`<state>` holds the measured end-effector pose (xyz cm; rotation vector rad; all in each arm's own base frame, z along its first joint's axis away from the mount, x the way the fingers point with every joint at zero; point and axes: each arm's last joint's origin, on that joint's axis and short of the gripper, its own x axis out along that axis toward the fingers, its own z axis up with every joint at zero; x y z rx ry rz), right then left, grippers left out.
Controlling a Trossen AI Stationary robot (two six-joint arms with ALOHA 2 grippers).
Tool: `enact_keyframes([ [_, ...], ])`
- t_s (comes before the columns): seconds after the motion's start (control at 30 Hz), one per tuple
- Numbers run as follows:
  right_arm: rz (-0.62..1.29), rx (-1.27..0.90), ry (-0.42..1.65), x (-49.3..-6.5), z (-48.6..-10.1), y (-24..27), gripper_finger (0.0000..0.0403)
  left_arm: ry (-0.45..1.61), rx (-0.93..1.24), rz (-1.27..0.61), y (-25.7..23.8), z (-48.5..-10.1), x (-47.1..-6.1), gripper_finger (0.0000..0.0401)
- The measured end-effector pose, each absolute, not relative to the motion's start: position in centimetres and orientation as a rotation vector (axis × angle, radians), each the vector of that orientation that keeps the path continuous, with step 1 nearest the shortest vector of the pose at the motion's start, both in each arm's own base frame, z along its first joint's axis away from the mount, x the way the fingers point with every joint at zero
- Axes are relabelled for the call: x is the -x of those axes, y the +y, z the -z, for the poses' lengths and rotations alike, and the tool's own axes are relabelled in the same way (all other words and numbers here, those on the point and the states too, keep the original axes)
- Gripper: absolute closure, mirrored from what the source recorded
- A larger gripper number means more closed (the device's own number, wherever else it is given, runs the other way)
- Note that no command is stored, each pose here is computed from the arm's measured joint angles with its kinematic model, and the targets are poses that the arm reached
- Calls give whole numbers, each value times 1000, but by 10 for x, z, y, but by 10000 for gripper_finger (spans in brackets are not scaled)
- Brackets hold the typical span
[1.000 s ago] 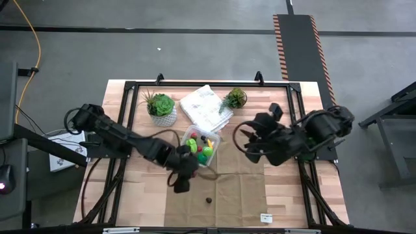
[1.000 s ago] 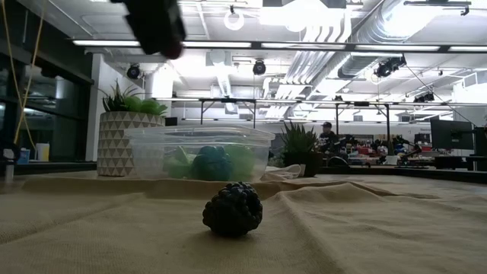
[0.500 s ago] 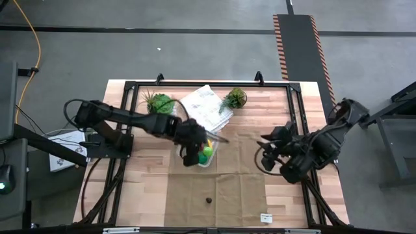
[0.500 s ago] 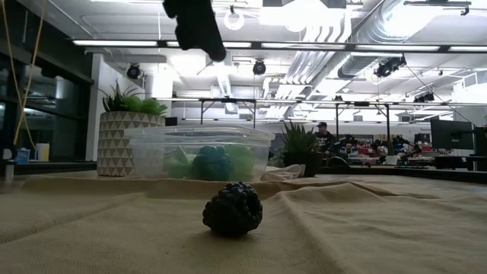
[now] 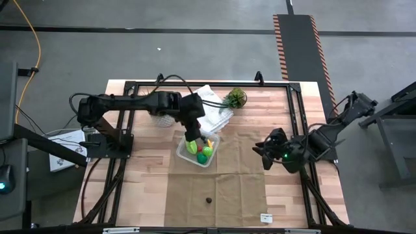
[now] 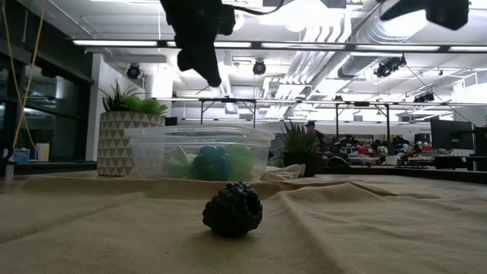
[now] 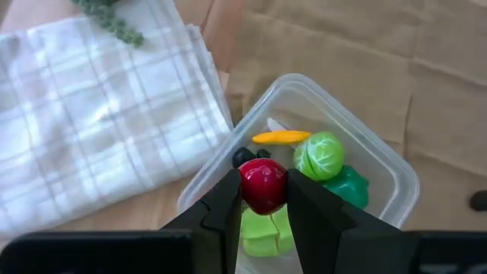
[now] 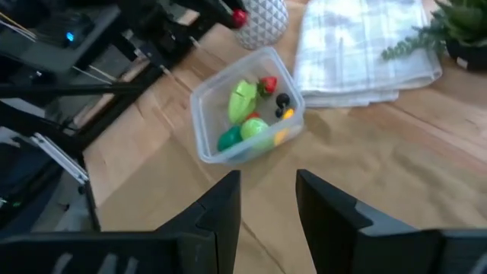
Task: Pick and placing Produce into tupperware
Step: Put the red cherry into transparent bin, then put the blackberry into transparent bin
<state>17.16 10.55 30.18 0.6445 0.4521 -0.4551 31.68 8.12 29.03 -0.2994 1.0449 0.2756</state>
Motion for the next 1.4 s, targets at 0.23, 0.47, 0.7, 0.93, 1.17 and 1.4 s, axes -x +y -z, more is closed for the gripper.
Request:
enact_keyframes([
  [0.23, 472, -613, 508, -178, -295, 94, 284, 1137, 261, -218, 67, -263, -320, 314],
  [0.47, 475, -586, 529, -184, -295, 85, 284, 1233, 239, -190, 51, -231, -327, 314],
  [0.7, 445, -581, 527, -189, -297, 82, 284, 1249, 227, -159, 41, -214, -339, 313],
  [0.93, 431, -588, 534, -189, -298, 82, 284, 1212, 244, -141, 41, -214, -344, 284],
  [1.17, 421, -592, 541, -189, -298, 83, 284, 1213, 259, -153, 41, -214, -344, 229],
  [1.4, 341, -583, 577, -191, -299, 86, 284, 1190, 378, 59, 30, -225, -349, 227],
])
